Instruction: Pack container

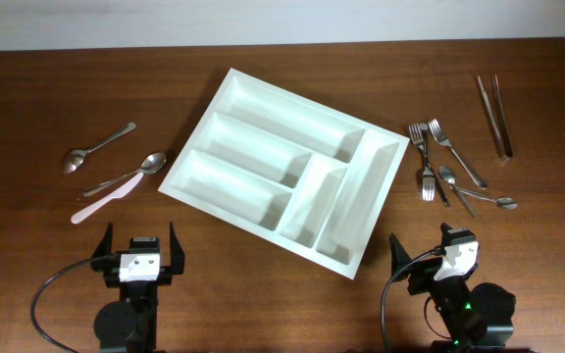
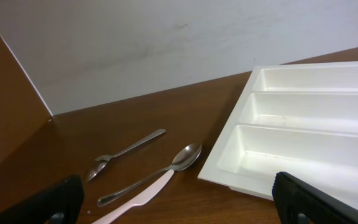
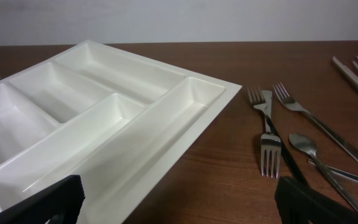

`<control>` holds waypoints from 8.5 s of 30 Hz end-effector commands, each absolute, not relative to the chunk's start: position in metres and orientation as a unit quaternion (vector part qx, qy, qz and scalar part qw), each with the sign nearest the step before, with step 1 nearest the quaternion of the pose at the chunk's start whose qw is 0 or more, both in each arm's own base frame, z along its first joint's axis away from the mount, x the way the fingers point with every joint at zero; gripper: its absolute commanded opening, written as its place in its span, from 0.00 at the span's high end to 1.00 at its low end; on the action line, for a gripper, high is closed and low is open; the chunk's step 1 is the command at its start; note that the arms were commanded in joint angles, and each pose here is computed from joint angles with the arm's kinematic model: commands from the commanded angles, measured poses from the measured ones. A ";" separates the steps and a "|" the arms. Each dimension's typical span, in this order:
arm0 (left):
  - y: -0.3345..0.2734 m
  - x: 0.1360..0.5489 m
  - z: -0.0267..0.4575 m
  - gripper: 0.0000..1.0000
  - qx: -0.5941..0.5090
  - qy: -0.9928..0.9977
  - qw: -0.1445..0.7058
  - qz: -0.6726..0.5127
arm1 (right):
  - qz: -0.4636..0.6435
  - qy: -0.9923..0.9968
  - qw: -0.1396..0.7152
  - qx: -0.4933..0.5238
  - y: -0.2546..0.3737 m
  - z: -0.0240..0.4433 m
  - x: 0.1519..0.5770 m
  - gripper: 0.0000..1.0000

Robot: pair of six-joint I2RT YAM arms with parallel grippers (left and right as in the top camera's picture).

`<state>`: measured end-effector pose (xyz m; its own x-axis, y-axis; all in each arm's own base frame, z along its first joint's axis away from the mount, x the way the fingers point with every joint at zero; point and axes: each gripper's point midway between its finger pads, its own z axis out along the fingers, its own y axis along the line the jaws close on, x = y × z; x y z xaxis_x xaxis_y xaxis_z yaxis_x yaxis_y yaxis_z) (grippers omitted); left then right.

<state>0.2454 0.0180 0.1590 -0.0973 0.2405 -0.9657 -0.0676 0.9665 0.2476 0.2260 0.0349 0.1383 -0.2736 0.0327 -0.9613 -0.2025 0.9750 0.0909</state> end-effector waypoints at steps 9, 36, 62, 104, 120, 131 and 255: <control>0.014 0.246 0.157 0.01 0.070 0.730 0.670 0.113 | 0.105 0.789 0.602 -0.062 0.039 0.138 0.225 0.01; 0.012 0.234 0.213 0.01 0.061 0.729 0.675 0.097 | 0.116 0.820 0.548 -0.112 0.051 0.190 0.217 0.01; 0.117 0.383 0.225 0.01 -0.004 0.931 0.366 0.015 | 0.182 0.958 0.223 0.006 0.049 0.233 0.361 0.15; 0.115 0.380 0.178 0.01 -0.014 0.956 0.294 -0.016 | 0.135 0.974 -0.017 0.180 0.039 0.036 0.392 0.87; 0.115 0.380 0.178 0.01 -0.014 0.956 0.294 -0.016 | 0.031 0.996 0.068 0.042 0.002 0.032 0.422 0.95; 0.115 0.380 0.178 0.01 -0.014 0.956 0.293 -0.016 | 0.019 0.991 0.132 -0.015 -0.001 0.038 0.452 0.96; 0.115 0.380 0.178 0.01 -0.014 0.956 0.294 -0.015 | -0.031 0.976 0.189 0.107 -0.201 0.057 0.495 0.96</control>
<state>0.3753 0.1154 0.1733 -0.8355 -0.0476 -0.5475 -0.0342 0.9988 -0.0345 0.4744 -0.1921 0.0086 -0.9386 0.2031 -0.2790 0.2114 0.9774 0.0006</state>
